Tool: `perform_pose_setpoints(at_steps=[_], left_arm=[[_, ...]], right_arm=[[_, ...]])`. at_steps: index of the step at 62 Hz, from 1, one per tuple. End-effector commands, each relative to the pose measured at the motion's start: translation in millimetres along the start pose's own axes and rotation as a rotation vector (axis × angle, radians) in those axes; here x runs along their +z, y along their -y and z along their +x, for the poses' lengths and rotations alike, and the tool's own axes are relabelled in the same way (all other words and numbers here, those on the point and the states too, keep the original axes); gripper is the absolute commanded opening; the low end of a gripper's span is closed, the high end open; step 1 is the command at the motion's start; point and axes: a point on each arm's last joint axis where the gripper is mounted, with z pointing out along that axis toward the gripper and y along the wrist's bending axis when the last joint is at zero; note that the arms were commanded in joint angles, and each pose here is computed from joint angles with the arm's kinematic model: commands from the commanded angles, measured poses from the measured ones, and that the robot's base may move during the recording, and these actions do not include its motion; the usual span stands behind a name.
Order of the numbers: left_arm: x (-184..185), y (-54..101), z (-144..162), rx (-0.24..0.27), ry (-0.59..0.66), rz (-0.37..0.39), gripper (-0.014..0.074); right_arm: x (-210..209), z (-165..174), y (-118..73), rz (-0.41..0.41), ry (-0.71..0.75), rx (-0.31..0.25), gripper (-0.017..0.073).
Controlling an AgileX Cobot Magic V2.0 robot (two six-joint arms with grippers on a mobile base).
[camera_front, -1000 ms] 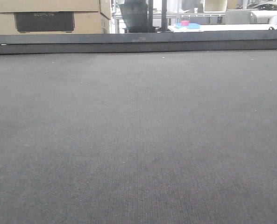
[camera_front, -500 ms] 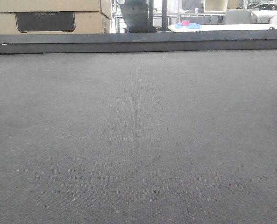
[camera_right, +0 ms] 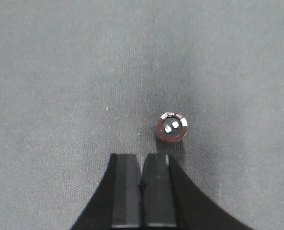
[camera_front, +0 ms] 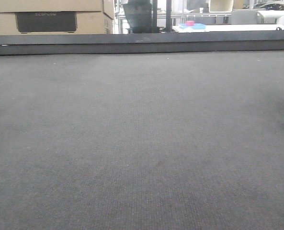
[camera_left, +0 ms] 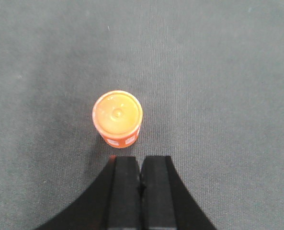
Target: Place cylindrical capacitor in blue bin on shelf
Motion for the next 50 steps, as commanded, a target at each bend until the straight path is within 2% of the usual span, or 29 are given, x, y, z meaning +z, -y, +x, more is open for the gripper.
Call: perform_pose_setpoints(at_steps=[1,11,15,31,36,42,50], left_arm=[[3.1,0.3,-8.5,-0.010,-0.006,0.005,-0.0110],[7.9,0.5,-10.6,-0.010,-0.011,0.005,-0.0110],[8.0,0.5,-10.4,-0.010,-0.014,0.004,-0.0110],[7.9,0.5,-9.7,-0.010,-0.022,0.004,-0.0110],[7.9,0.5,-9.7,-0.010,-0.022,0.004,-0.0110],[7.9,0.4,-9.0,-0.010,-0.029,0.004,-0.0110],[7.9,0.4,-8.4,-0.010,-0.037,0.003,-0.0110]], right_arm=[[8.0,-10.0,4.3,0.008,-0.074,0.009,-0.0162],[28.2,-27.4,18.1,0.044,-0.192,0.026,-0.0158],[37.7,-32.8,23.3,0.051,-0.230,0.037,-0.0114],[79.8,-33.2,30.2,0.046,-0.331,0.061,0.0392],[92.0,-32.2,31.4,0.046,-0.347,0.062,0.0493],[101.1,-31.3,32.1,0.044,-0.358,0.066,0.0546],[112.4,-33.5,33.3,0.045,-0.328,0.068,0.0527]])
